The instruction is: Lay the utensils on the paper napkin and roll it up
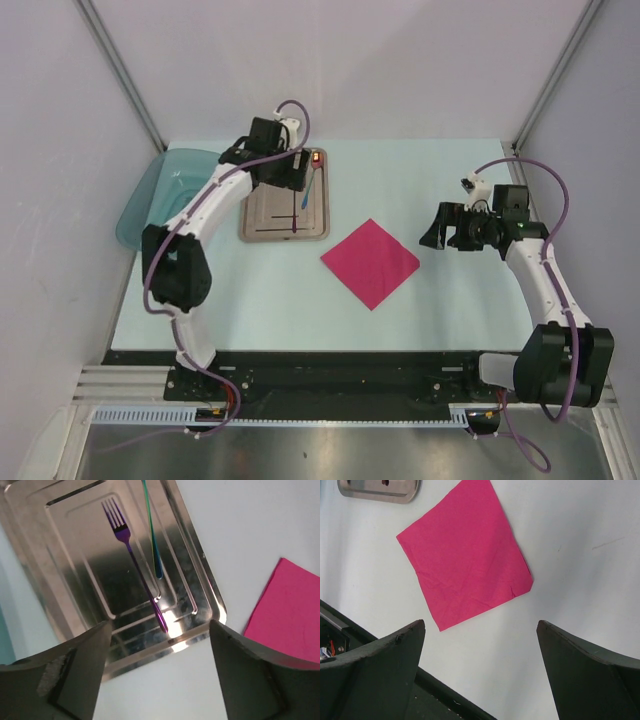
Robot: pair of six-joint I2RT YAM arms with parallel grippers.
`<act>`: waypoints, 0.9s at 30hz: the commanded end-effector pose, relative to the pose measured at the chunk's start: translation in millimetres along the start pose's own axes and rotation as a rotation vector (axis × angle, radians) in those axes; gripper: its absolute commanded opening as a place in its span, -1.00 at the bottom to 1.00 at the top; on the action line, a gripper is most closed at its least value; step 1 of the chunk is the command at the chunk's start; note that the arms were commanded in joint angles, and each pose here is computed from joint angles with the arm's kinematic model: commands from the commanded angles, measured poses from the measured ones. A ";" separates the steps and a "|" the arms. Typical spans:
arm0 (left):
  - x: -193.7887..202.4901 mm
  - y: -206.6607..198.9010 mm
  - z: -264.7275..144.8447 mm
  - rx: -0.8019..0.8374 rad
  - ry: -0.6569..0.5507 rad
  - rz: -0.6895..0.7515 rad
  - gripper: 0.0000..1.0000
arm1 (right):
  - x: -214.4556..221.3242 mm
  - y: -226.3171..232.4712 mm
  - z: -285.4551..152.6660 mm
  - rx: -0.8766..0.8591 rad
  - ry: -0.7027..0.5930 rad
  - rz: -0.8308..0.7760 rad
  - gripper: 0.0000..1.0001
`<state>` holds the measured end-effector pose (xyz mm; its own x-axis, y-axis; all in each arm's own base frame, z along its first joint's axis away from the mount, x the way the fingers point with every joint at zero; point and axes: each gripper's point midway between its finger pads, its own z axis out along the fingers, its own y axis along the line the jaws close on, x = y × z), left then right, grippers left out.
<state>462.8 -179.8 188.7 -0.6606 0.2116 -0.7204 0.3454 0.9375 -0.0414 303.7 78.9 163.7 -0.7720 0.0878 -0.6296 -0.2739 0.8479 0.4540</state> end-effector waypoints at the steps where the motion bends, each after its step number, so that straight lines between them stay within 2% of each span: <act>1: -18.3 -10.2 37.4 0.052 -0.011 0.031 0.58 | -3.6 -2.7 3.1 -0.006 -0.011 -0.001 0.99; 9: -19.0 -13.1 104.2 0.083 0.010 0.059 -0.13 | -1.5 -9.3 9.4 0.001 0.012 0.021 0.99; 11: -28.2 -14.6 111.1 0.089 -0.009 0.053 -0.23 | -0.3 -11.2 10.5 0.003 0.017 0.028 1.00; 15: -21.6 -11.7 141.1 0.075 0.006 0.044 -0.26 | 2.0 -13.5 13.3 0.003 0.027 0.036 0.99; 27: -11.9 1.8 180.0 0.018 0.022 0.040 -0.23 | 2.7 -16.8 14.3 0.007 0.034 0.048 1.00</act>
<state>573.1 -230.2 57.9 -0.6967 0.2743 -0.6628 0.4013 0.9149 -0.0433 309.1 73.3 143.3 -0.8120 0.1046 -0.5742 -0.2269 0.8499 0.4757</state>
